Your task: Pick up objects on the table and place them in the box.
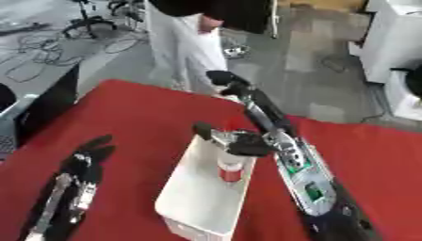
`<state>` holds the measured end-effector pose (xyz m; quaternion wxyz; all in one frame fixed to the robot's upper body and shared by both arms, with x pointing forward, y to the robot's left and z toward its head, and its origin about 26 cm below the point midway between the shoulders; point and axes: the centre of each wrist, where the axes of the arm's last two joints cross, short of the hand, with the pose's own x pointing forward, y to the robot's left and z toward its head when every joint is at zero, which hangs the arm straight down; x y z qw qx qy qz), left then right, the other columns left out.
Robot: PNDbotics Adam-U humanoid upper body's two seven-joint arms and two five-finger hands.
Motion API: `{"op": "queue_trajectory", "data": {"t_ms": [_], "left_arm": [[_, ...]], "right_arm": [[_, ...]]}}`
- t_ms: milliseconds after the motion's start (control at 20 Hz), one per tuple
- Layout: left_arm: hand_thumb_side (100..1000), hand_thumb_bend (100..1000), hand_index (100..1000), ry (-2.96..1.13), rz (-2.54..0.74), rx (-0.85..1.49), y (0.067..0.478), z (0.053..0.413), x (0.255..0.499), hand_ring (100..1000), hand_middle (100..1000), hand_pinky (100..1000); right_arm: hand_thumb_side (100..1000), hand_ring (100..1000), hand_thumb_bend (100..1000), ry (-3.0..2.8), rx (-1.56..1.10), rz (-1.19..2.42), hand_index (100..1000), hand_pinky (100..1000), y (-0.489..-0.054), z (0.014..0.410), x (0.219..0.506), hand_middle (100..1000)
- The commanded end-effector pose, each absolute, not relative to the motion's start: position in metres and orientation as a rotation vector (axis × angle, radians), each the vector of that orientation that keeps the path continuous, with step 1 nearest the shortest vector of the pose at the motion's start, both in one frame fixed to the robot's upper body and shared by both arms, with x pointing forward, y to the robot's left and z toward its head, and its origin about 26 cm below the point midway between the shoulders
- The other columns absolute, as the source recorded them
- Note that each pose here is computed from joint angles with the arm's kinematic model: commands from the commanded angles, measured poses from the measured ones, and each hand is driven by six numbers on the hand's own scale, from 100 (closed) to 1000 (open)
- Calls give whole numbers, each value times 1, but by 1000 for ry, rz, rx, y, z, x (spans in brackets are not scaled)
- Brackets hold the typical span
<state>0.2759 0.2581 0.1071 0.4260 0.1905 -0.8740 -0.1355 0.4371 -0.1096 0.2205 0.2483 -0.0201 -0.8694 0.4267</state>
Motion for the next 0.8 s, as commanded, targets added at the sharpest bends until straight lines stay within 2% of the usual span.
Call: {"op": "queue_trajectory", "data": {"t_ms": [50,100,150,250,500,800], "left_arm": [[906,100,940,-2187,-339,499,263,110,275,858,863,856],[907,100,940,-2181,-336,504,264,108,274,858,864,856],[909,100,939,-2175,-332,509,265,107,274,858,862,856],[911,100,939,-2165,-322,517,267,105,274,858,862,856],[917,101,938,-2156,-303,510,266,100,278,857,860,854],[933,172,935,-2215,-285,431,253,105,290,856,857,852]], "right_arm": [[811,836,254,-2393,-51,1131,890,746,-119,236,435,851],[665,836,332,-2391,-45,1110,890,746,-123,236,434,847],[810,824,182,-2388,-38,1085,874,728,-128,235,433,834],[842,823,120,-2383,-25,1018,864,723,-137,231,430,829],[901,869,100,-2375,-3,869,865,755,-149,220,419,861],[943,876,100,-2355,24,647,853,769,-172,201,398,866]]}}
